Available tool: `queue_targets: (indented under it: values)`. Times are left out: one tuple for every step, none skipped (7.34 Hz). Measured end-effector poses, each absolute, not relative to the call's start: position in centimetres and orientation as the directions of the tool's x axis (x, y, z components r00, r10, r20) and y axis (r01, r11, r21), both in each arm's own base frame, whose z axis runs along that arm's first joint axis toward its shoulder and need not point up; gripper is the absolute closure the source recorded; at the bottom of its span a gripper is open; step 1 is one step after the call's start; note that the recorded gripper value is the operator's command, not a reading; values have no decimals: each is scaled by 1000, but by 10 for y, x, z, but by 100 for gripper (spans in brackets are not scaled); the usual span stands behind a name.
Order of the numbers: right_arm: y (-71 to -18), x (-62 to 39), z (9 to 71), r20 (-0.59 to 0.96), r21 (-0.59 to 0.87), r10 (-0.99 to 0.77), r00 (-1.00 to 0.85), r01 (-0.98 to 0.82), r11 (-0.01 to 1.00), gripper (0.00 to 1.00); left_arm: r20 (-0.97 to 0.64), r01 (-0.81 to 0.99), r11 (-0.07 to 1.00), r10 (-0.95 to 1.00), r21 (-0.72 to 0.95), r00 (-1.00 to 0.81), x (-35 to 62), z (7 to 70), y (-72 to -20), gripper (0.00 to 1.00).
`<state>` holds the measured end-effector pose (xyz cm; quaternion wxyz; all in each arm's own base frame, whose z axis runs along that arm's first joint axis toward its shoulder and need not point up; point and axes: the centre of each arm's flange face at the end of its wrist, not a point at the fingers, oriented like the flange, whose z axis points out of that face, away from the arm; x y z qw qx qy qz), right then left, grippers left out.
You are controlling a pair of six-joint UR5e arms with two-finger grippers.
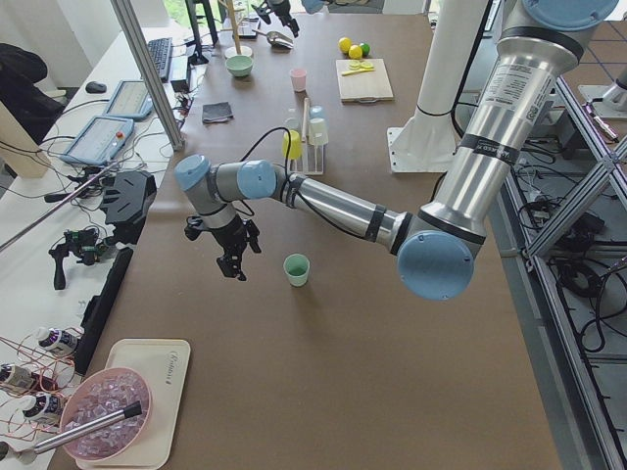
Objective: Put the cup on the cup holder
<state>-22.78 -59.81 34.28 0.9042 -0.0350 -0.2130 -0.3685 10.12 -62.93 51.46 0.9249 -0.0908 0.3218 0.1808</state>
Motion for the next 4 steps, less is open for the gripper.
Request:
queue_targets:
  values:
    - [-611,-255,333,391,77,-687,613,722,688,0,-632,-413,906,266,-95,728,118,511,-645,2]
    - [-625,-281,327,385,58,-715,584,758,650,0,-637,-431,891,249,-146,730,136,519,-650,3]
    - [-637,-305,324,384,36,-742,550,793,608,0,-643,-440,876,223,-197,732,148,535,-650,3]
    - [-645,-330,323,375,12,-771,515,829,559,0,-653,-450,861,201,-238,730,161,549,-647,3]
